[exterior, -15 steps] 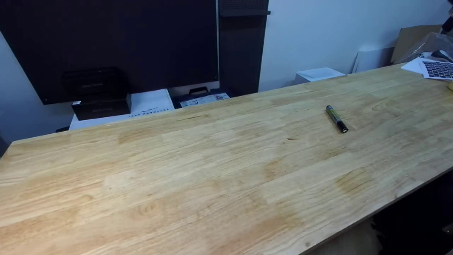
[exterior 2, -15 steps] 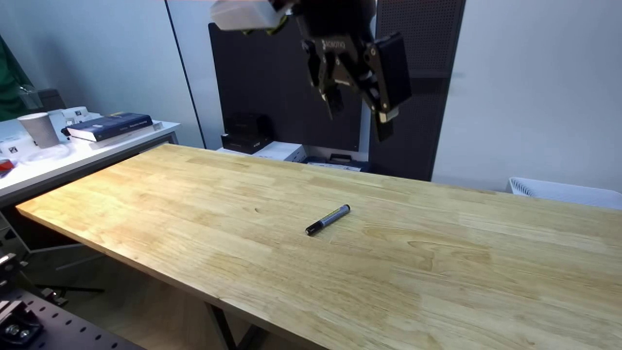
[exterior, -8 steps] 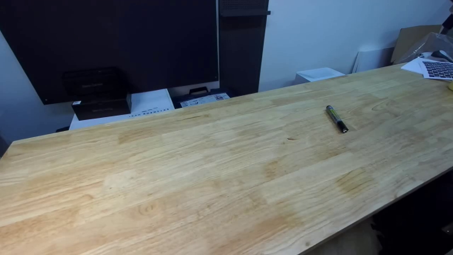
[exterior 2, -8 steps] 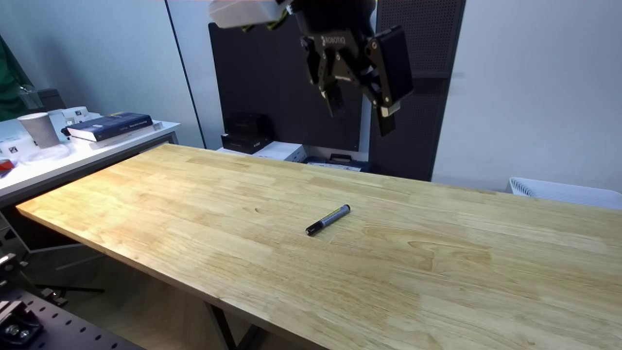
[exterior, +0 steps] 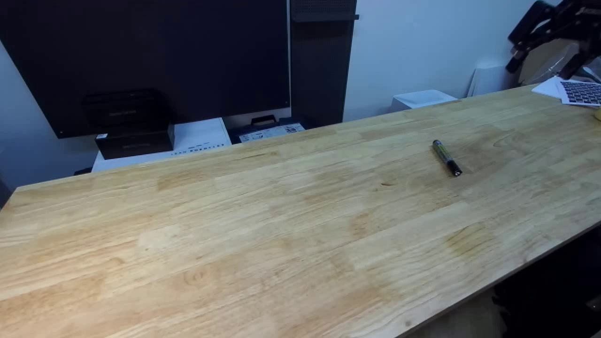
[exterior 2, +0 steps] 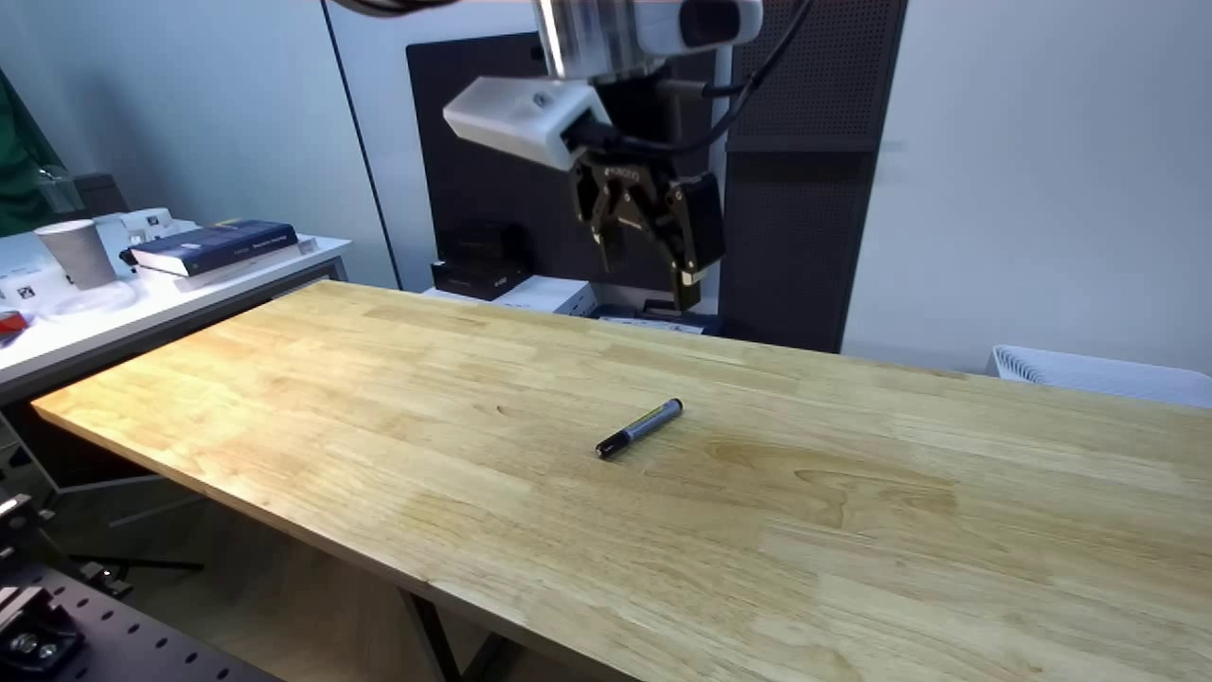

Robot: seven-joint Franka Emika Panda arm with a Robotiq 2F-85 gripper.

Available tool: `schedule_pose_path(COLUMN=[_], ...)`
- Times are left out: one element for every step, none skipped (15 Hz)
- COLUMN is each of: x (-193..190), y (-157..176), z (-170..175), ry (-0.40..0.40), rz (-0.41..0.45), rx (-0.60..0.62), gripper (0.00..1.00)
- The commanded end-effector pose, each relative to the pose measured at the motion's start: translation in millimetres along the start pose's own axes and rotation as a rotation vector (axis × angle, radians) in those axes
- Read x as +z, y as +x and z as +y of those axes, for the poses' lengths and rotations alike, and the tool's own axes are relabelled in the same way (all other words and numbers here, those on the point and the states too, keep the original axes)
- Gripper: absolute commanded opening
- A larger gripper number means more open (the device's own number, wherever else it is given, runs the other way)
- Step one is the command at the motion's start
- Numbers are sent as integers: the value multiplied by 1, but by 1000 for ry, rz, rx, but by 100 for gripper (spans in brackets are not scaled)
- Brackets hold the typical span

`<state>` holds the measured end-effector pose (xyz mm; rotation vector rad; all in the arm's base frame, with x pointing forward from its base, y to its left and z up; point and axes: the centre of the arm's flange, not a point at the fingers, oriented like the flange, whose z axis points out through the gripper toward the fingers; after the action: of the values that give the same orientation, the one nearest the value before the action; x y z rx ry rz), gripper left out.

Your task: Move the marker slightly up on the table

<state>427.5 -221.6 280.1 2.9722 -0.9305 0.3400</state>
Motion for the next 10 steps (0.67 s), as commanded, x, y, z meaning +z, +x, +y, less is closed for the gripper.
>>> schedule_pose_path(x=[66,83,98,113,126,139,148,154,139,148], y=[49,54,58,61,64,66,66,66,45,47], z=[-15,-17,-18,-18,-17,-18,-22,-24,-16,-18], ry=[-6,-12,-21,-30,-42,-57,-75,-88,-65,-73], rz=[-56,-72,-90,-108,-123,-133,-135,-141,-132,-137], rx=[-27,-29,-29,-30,-30,-32,-44,-60,-57,-67], gripper=[100,100,100,100,100,100,100,100,100,100])
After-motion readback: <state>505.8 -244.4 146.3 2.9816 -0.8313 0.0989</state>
